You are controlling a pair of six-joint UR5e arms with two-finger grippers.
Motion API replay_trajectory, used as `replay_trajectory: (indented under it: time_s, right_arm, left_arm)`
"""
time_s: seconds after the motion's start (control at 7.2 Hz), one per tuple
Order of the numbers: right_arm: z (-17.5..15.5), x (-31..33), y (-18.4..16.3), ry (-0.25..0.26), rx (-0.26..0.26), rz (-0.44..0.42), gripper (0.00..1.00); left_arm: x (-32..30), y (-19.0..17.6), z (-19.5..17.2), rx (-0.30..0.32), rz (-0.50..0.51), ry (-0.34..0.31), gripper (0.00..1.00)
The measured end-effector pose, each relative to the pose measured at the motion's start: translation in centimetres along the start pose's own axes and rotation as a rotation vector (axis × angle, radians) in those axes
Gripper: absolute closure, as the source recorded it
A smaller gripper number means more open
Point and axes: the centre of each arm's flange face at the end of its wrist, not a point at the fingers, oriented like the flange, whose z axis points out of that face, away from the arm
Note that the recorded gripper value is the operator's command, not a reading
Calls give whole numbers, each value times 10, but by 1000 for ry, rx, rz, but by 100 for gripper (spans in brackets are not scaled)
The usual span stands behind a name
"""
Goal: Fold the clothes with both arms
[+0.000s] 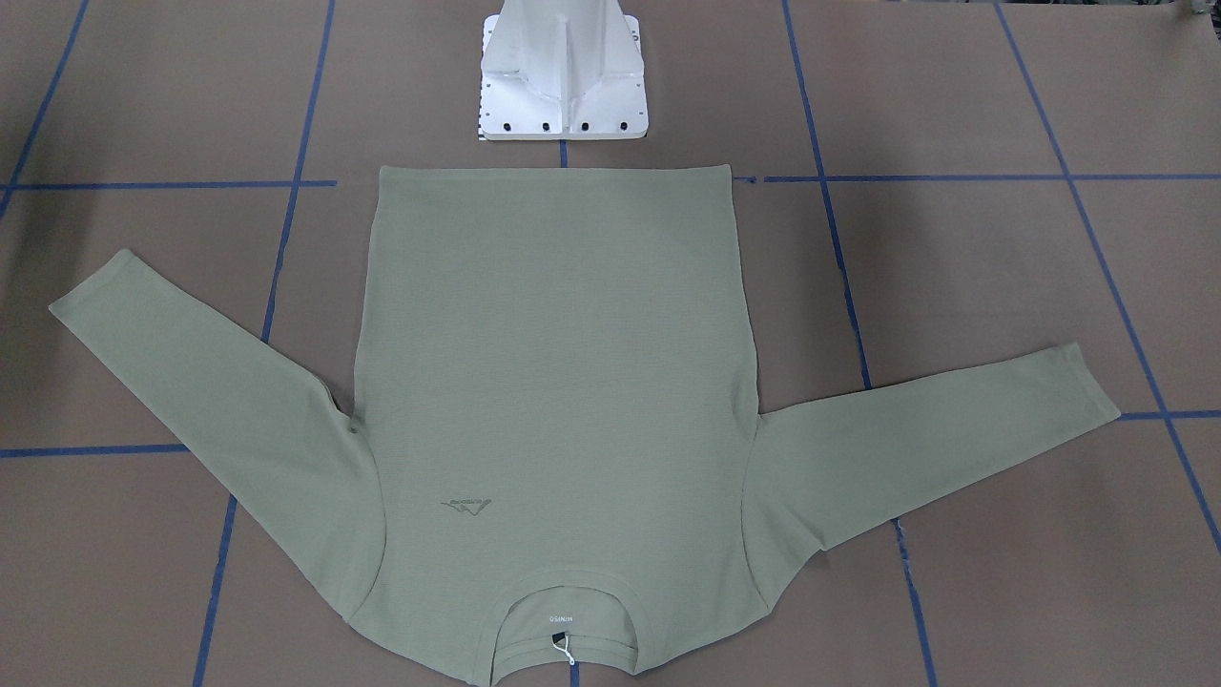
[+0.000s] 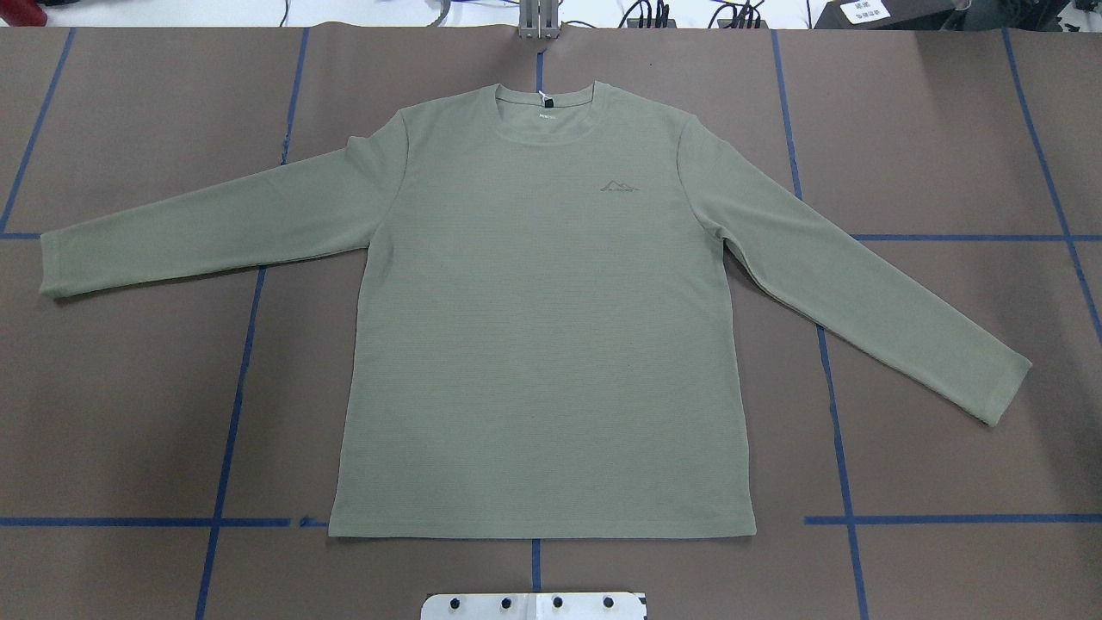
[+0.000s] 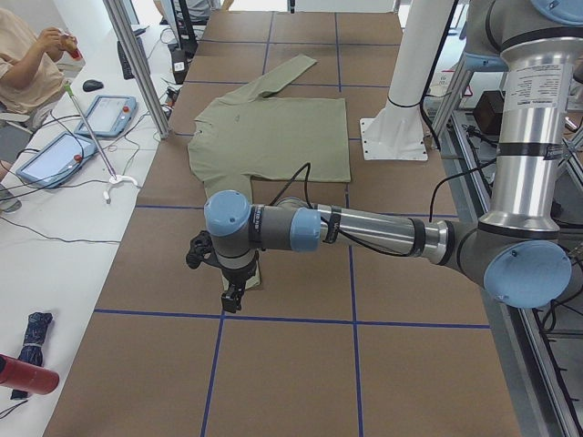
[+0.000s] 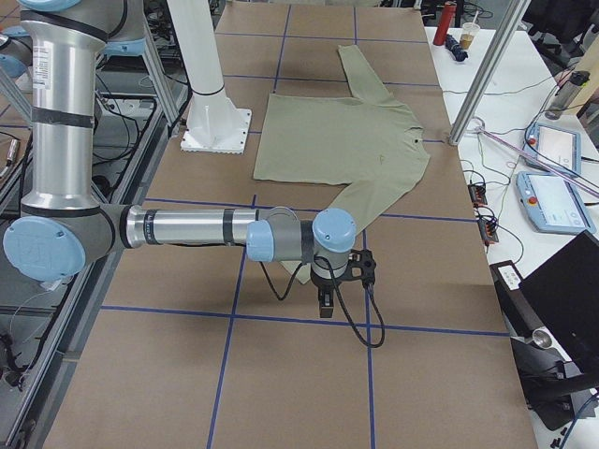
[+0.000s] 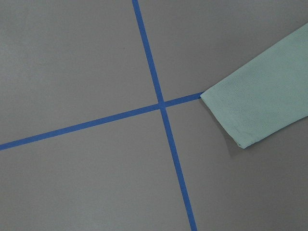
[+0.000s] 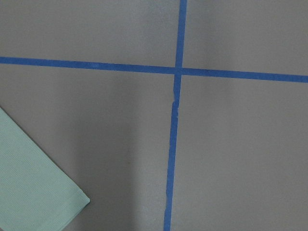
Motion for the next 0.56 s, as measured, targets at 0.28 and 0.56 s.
replay_trajectory:
  time_s: [0.28,0.56]
  right_arm:
    - [1,0,1,0,-1,0,0]
    - [0,-1,2,-15,-1,0,0]
  left_arm:
    - [3,-1,-4,6,6,-1,0]
    - [7,-3,-7,13,13,-2,0]
